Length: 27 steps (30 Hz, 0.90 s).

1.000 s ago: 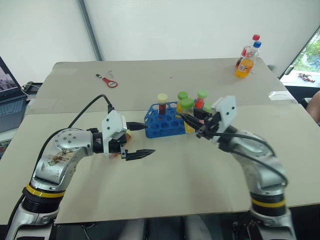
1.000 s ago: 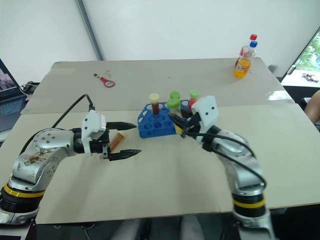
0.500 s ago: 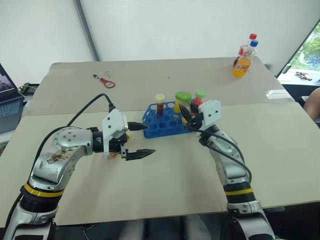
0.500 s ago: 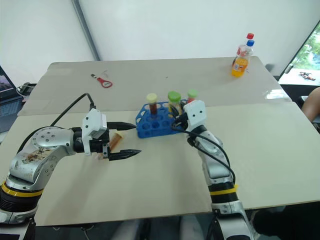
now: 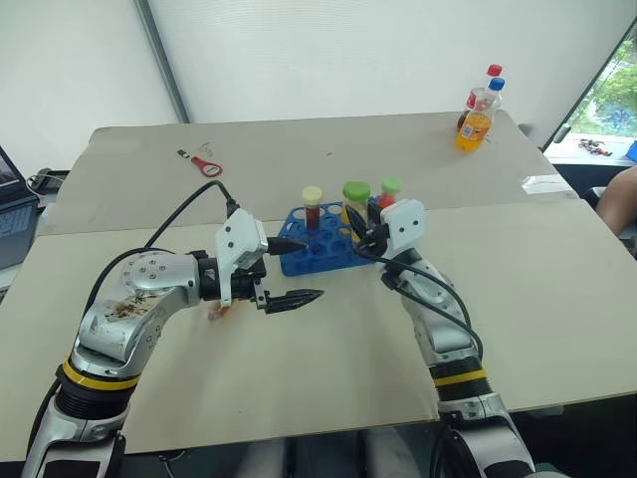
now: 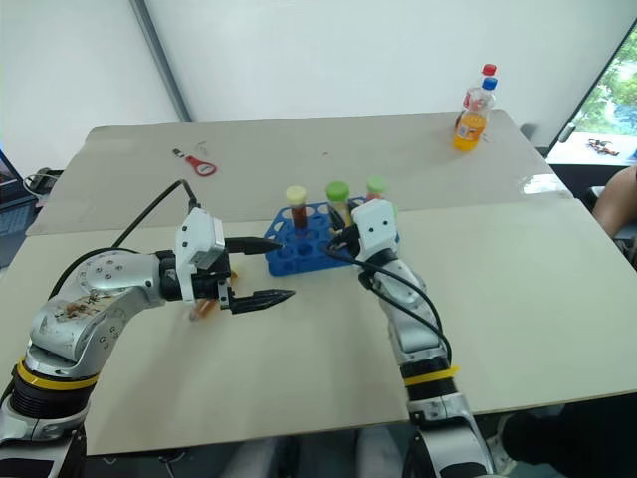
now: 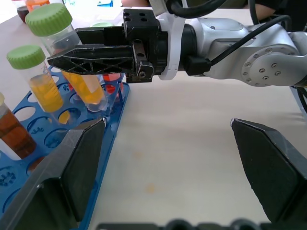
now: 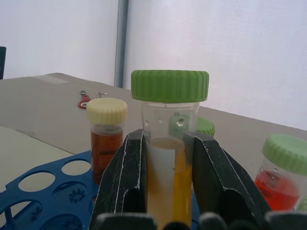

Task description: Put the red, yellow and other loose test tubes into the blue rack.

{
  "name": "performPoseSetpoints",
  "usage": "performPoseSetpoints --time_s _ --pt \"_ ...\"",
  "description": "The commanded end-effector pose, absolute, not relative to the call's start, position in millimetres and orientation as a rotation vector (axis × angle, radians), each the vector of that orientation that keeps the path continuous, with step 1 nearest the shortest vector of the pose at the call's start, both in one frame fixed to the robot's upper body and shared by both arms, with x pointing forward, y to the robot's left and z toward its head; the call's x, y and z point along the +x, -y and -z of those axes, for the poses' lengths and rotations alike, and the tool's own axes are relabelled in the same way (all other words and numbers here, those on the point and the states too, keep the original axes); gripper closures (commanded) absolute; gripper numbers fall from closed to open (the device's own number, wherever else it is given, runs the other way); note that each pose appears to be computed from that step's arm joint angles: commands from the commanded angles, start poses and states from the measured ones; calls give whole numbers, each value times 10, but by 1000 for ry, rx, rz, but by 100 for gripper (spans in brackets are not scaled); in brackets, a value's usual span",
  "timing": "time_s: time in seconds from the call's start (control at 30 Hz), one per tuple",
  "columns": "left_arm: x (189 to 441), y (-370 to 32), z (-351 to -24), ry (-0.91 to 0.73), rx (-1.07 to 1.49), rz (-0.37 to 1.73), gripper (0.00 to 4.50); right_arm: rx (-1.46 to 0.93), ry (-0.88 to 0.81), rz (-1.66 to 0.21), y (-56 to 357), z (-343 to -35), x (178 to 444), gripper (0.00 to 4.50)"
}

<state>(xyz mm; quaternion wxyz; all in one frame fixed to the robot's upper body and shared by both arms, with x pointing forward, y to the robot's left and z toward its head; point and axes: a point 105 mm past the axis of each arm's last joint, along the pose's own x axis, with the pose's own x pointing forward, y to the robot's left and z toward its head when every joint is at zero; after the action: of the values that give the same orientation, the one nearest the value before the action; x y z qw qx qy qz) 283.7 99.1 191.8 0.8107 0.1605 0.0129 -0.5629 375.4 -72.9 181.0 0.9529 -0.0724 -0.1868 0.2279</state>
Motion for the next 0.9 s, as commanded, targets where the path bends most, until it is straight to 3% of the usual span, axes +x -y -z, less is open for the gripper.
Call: performPoseSetpoints --time_s 0.03,0.9 --pt "2877 -1023 -1952 -14 376 1164 0 -124 438 -437 731 -1916 3725 359" --pt "2905 -936 -2109 10 312 1148 0 -82 420 -342 812 -1798 3708 359"
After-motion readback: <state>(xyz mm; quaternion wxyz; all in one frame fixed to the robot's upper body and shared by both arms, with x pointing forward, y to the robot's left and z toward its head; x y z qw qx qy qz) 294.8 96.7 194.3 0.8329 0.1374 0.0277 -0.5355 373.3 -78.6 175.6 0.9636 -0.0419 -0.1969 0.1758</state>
